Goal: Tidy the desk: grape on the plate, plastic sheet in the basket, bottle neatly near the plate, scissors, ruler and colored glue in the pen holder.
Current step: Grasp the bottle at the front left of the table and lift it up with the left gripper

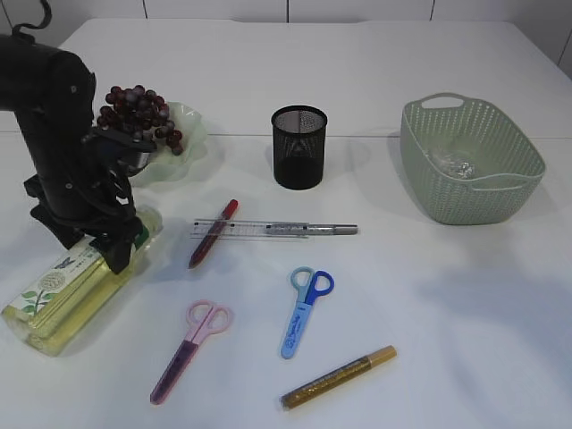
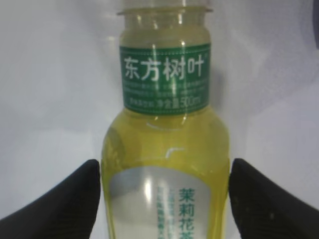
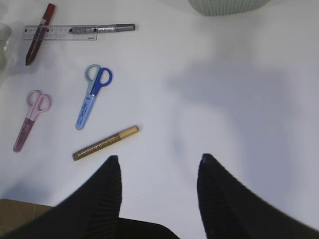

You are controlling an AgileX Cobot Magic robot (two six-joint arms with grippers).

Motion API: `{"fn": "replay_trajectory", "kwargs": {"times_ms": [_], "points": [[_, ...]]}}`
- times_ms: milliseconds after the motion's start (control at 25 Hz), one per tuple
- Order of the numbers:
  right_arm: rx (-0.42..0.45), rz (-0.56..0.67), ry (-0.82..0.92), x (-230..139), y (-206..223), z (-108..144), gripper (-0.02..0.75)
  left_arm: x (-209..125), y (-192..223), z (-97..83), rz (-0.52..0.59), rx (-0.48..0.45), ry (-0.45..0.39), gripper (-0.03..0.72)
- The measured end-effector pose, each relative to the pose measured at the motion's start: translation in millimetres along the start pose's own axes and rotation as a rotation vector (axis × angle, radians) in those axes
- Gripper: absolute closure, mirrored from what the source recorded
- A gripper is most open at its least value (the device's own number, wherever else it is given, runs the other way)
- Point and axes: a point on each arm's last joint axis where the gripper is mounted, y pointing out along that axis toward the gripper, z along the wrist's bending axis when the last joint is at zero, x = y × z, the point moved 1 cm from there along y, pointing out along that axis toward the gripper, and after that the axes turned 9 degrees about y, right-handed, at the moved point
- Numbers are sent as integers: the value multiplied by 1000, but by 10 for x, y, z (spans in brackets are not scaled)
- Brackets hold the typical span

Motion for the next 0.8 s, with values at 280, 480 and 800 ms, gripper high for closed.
{"fn": "replay_trajectory", "kwargs": {"times_ms": [280,480,800], "points": [[0,0,0,0,-1,0,339,11,88,-28,13,-25,-12,104],[0,0,0,0,-1,0,339,21,142,-38,17,-33,-15,104],[-1,-1,-1,0,-1,-1,339,20,157,-36,20,-36,-18,121]]}}
